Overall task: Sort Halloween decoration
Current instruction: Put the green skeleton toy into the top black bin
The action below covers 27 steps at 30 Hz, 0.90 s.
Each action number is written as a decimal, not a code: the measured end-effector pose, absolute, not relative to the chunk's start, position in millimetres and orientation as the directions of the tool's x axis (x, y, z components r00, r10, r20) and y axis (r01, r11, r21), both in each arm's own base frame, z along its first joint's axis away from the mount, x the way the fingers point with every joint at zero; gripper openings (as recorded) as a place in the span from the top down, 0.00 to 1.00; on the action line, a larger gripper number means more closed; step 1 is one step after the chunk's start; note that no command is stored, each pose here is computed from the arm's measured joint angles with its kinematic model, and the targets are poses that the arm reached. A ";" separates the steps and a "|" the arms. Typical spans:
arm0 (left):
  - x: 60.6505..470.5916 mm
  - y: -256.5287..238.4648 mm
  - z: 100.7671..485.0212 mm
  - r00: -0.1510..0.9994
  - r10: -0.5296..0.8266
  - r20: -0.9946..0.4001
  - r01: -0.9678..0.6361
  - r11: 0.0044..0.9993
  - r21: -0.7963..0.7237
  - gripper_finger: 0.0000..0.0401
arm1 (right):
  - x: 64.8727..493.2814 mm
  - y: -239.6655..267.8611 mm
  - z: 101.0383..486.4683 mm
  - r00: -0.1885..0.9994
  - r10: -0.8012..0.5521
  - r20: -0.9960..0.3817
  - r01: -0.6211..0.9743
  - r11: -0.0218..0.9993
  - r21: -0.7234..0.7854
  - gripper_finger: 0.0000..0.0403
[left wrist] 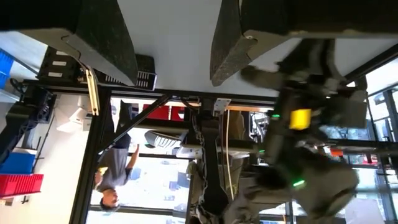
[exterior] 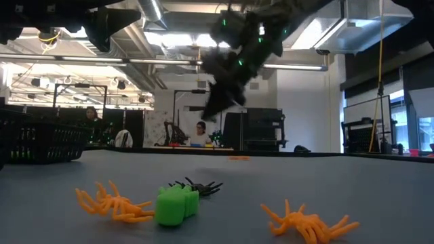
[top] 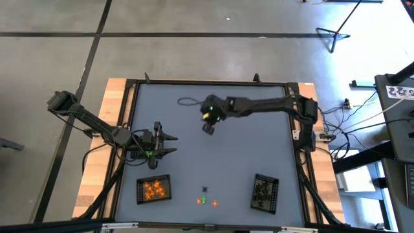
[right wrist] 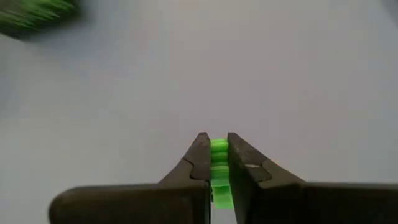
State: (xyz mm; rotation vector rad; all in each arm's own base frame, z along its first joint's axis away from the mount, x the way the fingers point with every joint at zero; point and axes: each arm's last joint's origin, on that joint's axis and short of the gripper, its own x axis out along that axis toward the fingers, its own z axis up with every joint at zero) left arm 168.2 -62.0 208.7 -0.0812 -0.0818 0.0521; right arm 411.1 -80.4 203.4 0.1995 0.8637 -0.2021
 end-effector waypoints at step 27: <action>168.1 -66.0 209.2 0.993 -0.081 0.088 0.098 0.972 -0.213 0.52 | 445.5 39.4 238.5 0.912 0.130 -0.389 -0.096 0.990 0.106 0.95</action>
